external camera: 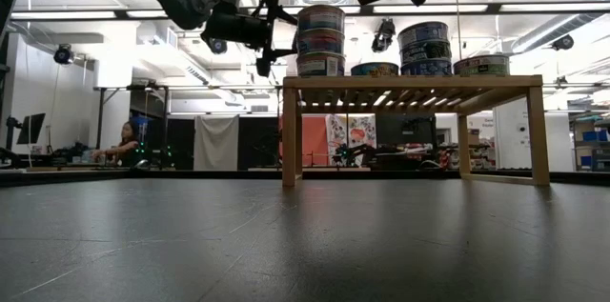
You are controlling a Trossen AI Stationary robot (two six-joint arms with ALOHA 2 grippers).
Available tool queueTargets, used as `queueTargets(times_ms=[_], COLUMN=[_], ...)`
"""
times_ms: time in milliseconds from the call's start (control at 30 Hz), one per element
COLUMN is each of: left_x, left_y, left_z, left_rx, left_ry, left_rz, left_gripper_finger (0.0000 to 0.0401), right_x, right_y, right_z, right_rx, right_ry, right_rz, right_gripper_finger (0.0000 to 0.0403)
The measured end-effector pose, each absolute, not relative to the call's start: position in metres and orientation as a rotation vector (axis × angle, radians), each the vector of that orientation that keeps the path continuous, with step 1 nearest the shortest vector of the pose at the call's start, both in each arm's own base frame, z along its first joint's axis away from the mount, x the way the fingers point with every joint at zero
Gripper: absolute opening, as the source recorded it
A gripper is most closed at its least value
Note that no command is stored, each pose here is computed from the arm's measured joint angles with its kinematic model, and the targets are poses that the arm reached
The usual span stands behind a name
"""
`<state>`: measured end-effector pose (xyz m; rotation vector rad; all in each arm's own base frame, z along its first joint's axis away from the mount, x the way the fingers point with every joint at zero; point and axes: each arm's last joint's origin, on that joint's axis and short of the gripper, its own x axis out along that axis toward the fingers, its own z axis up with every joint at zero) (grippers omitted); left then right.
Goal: Stack canned seafood by type on shelf
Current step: Stack the blue-pink tuna can on top of the blue-pink tuna can on the shelf
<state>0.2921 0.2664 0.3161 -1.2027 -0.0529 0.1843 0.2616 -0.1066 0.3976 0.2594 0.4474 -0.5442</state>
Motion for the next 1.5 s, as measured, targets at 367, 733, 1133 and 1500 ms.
queueTargets(times_ms=[367, 733, 1133, 1500], left_x=[0.2934, 0.2955, 0.2960, 0.2960], left_y=[0.2654, 0.2628, 0.2623, 0.2622], left_z=[0.3171, 0.3171, 0.3171, 0.3167], left_rx=[-1.196, -1.196, -1.195, -1.198], left_ry=[-0.063, -0.056, -0.054, -0.051], left_rz=[0.186, 0.173, 0.170, 0.172], left_gripper_finger=[0.0226, 0.0226, 0.0226, 0.0227], right_x=[0.2616, 0.2617, 0.2616, 0.2616], right_y=[-0.1066, -0.1066, -0.1066, -0.1066], right_z=[0.3976, 0.3976, 0.3976, 0.3976], right_rx=[0.260, 0.258, 0.250, 0.250], right_ry=[0.447, 0.448, 0.450, 0.450], right_rz=[-0.544, -0.544, -0.542, -0.542], right_gripper_finger=[0.0013, 0.0013, 0.0013, 0.0013])
